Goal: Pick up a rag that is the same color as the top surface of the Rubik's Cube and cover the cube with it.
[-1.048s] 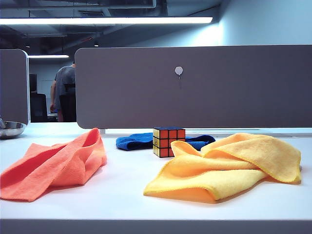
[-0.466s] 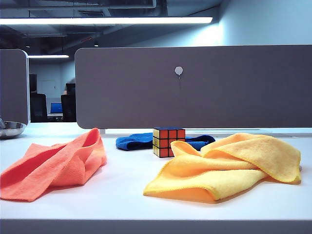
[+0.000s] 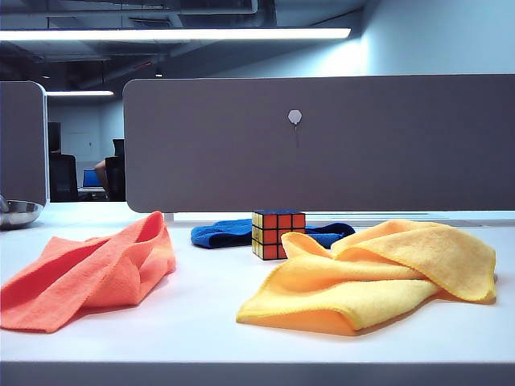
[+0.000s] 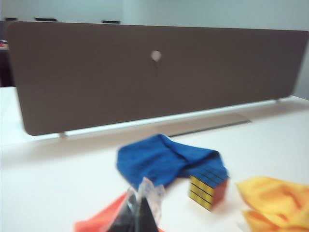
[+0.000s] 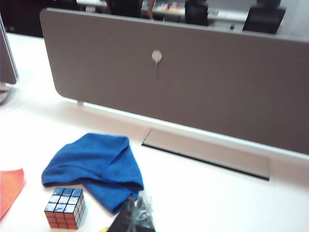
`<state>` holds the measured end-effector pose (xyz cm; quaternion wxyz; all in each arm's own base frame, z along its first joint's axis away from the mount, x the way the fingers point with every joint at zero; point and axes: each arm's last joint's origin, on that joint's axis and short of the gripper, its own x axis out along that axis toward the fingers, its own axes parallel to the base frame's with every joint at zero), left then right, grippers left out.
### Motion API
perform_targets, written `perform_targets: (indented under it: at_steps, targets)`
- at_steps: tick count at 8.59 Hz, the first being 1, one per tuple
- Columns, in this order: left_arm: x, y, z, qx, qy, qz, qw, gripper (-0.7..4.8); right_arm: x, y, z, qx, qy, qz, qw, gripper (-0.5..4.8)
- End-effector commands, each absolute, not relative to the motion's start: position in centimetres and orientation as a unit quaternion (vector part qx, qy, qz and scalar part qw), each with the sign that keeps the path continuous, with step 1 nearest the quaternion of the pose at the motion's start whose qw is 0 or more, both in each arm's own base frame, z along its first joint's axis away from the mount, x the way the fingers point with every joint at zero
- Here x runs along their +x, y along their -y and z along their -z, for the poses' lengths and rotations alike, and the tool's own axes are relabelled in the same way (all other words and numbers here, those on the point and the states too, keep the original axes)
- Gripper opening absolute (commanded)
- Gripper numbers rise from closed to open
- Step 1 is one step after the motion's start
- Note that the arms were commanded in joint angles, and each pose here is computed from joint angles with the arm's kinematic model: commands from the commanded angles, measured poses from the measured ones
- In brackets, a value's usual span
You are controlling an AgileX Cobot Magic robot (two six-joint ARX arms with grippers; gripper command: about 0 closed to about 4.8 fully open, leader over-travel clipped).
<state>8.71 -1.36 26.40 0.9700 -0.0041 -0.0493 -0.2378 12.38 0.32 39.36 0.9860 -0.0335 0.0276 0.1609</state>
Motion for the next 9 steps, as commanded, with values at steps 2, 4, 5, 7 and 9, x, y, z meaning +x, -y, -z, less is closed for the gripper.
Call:
perform_targets:
  at_steps: [2,4,5,7,9]
  targets:
    - [8.7,2.0,-27.5,-0.02,0.028,0.316,0.948,-0.05,17.1,-0.9,-39.0,-0.014,-0.103,-0.205,0.973,-0.01]
    - [9.3,2.9,-29.0,-0.021,0.021,0.342,0.939,-0.05,18.9,-2.1,-37.8,-0.01,-0.143,-0.237,0.961,-0.01]
    - [10.1,3.6,-30.2,-0.022,0.014,0.355,0.934,-0.05,19.1,-2.9,-37.4,-0.011,-0.155,-0.256,0.954,-0.01]
    - [12.1,5.4,-32.1,0.004,0.008,0.354,0.935,-0.06,18.8,-3.8,-36.9,-0.012,-0.182,-0.278,0.943,-0.01]
    - [15.7,8.1,-31.9,0.013,-0.012,0.387,0.922,-0.05,18.7,-4.4,-36.5,-0.012,-0.198,-0.293,0.935,-0.01]
